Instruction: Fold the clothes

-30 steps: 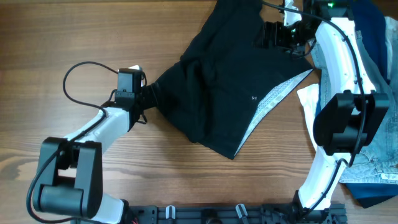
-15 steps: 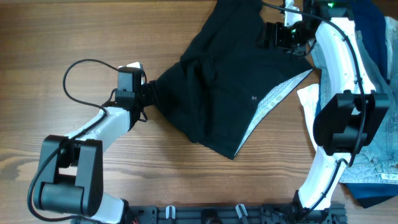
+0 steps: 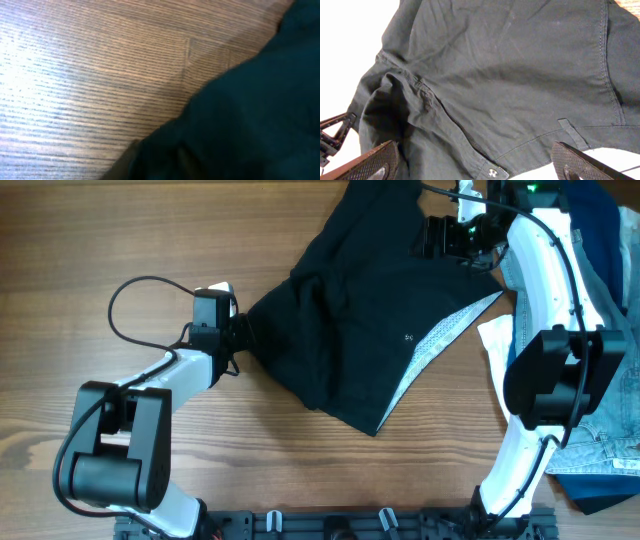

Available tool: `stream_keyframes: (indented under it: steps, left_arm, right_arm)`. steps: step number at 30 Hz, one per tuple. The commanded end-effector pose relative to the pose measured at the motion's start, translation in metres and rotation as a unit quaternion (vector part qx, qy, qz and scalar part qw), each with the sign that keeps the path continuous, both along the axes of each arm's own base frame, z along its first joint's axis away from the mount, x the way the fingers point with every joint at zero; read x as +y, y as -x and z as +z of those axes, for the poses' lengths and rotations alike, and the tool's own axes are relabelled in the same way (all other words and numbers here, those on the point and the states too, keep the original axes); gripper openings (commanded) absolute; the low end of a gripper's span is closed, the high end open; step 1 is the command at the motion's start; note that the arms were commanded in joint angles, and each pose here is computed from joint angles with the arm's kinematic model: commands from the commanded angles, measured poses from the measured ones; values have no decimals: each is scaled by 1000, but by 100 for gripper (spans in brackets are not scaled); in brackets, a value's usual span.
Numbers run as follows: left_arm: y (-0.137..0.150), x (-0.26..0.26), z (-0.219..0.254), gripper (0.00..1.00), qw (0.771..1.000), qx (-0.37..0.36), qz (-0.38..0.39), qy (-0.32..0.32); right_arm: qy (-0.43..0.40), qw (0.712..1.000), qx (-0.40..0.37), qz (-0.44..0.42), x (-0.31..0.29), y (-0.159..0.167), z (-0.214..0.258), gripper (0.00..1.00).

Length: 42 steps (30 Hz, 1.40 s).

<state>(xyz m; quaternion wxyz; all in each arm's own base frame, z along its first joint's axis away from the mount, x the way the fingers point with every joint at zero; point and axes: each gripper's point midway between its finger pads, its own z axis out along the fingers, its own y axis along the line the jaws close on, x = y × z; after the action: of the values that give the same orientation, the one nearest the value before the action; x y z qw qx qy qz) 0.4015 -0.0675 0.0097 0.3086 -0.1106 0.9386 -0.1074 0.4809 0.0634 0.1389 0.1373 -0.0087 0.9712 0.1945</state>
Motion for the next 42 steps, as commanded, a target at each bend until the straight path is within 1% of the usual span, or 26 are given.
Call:
stream_keyframes:
  steps: [1,4,6,8,10,12,14,18,19,20,23,24,27,29,31,35,39,42]
  left_arm:
    - [-8,-2,2,4,1000,-13,-6,1]
    - [-18,12,13,4,999,-37,22,-22]
    - [-24,27,29,4,997,-56,47,-40]
    - [-32,53,55,4,990,-85,91,-68]
    - [-36,82,85,4,978,-118,136,-101]
    - [-37,106,111,4,968,-144,154,-133]
    - [-34,129,127,4,959,-157,173,-158]
    - [-25,166,138,5,945,-161,223,-178]
    - [-23,173,137,9,943,-159,231,-179]
    - [-21,178,136,22,942,-154,236,-181]
    - [-19,182,135,97,941,-150,241,-182]
    - [-19,182,135,100,941,-150,241,-182]
    - [-19,182,135,100,941,-150,241,-182]
    - [-15,178,139,100,945,-148,235,-173]
    - [-11,172,146,100,950,-150,223,-161]
    - [0,159,172,100,955,-170,203,-138]
    - [10,152,200,100,953,-200,191,-123]
    - [12,151,210,100,951,-213,192,-121]
  right_arm:
    - [11,1000,-10,8,1,0,5,98]
    - [11,1000,-9,8,1,0,5,98]
    - [11,1000,-10,9,1,0,5,97]
    - [11,1000,-10,8,1,0,5,96]
    - [10,1000,-9,9,1,1,5,96]
    - [10,1000,-5,10,2,2,4,95]
    - [11,1000,-3,15,4,4,4,95]
    - [13,999,-2,31,14,7,4,95]
    - [13,999,-3,34,17,7,4,95]
    - [13,999,-3,40,22,8,4,95]
    - [13,998,4,57,38,14,3,95]
    - [13,998,6,61,43,16,3,95]
    - [14,996,20,85,64,28,1,95]
    - [16,993,36,111,87,43,-6,94]
    - [16,991,54,120,104,54,-16,92]
    - [24,988,89,122,133,78,-49,92]
    - [30,984,115,130,154,103,-87,91]
    - [34,982,128,136,163,119,-104,91]
